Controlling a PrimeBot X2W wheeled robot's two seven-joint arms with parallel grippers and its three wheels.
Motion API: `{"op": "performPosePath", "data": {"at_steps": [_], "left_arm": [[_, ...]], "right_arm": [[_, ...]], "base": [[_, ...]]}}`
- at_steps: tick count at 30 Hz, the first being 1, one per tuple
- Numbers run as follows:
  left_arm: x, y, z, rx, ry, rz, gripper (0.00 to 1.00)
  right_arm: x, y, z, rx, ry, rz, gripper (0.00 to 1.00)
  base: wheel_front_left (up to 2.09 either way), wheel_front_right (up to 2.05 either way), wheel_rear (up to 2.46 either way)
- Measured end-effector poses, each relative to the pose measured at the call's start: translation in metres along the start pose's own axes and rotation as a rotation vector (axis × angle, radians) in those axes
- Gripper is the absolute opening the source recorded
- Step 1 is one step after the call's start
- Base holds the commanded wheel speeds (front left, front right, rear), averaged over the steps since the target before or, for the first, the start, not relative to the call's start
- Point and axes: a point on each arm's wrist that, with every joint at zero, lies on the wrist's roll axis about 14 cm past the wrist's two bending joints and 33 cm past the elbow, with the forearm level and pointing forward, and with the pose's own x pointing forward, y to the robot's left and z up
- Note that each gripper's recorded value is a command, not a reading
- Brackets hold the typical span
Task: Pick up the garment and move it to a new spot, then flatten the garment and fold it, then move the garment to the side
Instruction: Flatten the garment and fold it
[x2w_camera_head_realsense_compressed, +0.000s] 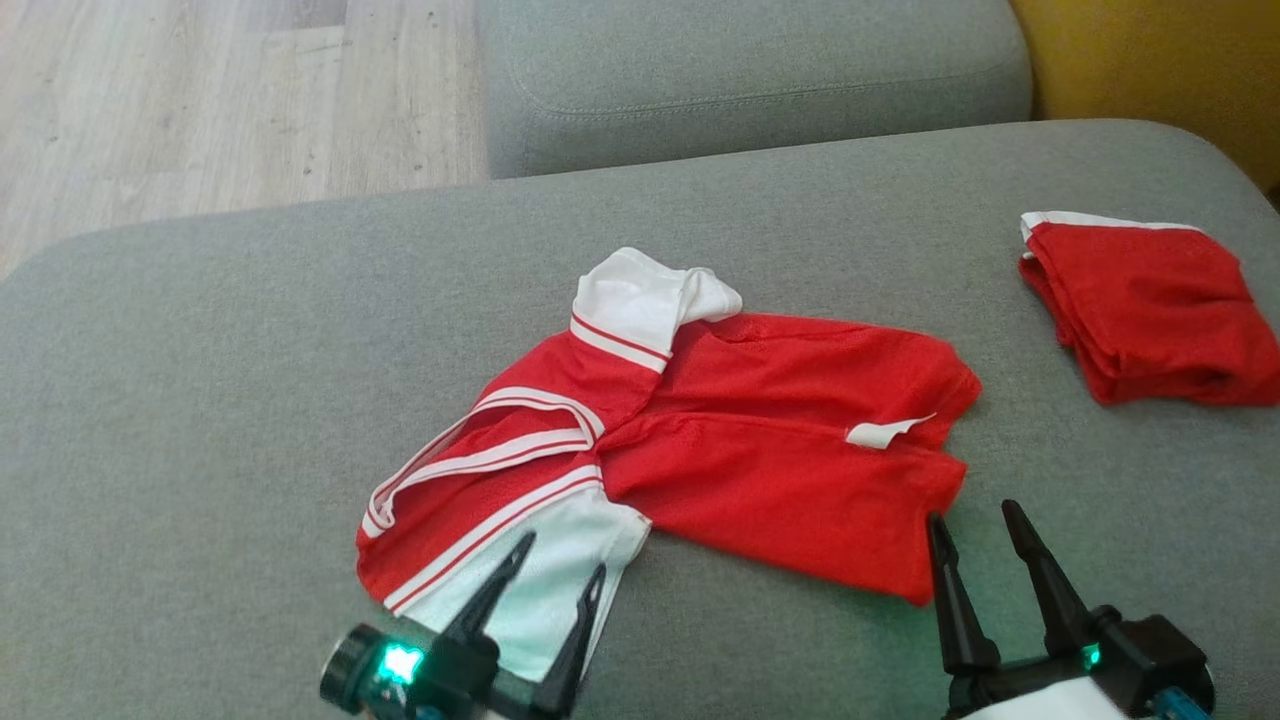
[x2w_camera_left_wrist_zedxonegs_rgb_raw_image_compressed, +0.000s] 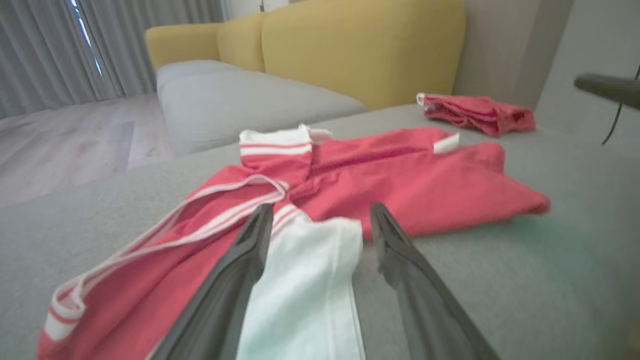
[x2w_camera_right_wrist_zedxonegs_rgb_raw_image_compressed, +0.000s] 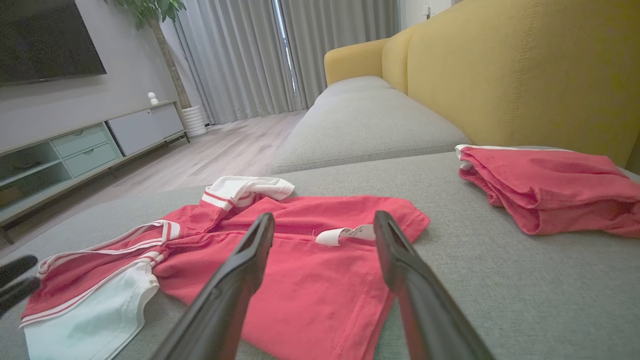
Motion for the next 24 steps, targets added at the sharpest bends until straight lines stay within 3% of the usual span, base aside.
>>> {"op": "performPosePath", "data": {"at_steps": [11,17,18,19,20,21,24], "left_arm": [[-0.042,-0.024,-0.1,0.083,0.34,-0.129,1.0],[-0.034,-0.016,-0.105,0.104,0.365,-0.13,1.0],[-0.034,-0.016,-0.105,0.104,0.365,-0.13,0.96],[-0.032,-0.016,-0.105,0.104,0.366,-0.131,0.49],[-0.031,-0.016,-0.106,0.106,0.366,-0.134,0.29],[-0.03,-0.015,-0.107,0.108,0.371,-0.134,0.0],[-0.028,-0.015,-0.107,0.11,0.377,-0.137,0.0]], "right_arm": [[0.001,0.001,-0.003,-0.007,0.01,0.007,1.0],[0.001,0.0,-0.005,-0.013,0.018,0.003,1.0],[0.001,0.0,-0.005,-0.013,0.018,0.003,1.0],[0.002,0.0,-0.005,-0.013,0.021,0.003,1.0],[0.002,0.0,-0.006,-0.014,0.023,0.003,1.0],[0.002,0.0,-0.006,-0.015,0.024,0.003,1.0],[0.002,0.0,-0.006,-0.017,0.024,0.004,1.0]], "base": [[0.0,0.0,0.0],[0.0,0.0,0.0],[0.0,0.0,0.0],[0.0,0.0,0.0],[0.0,0.0,0.0],[0.0,0.0,0.0],[0.0,0.0,0.0]]}}
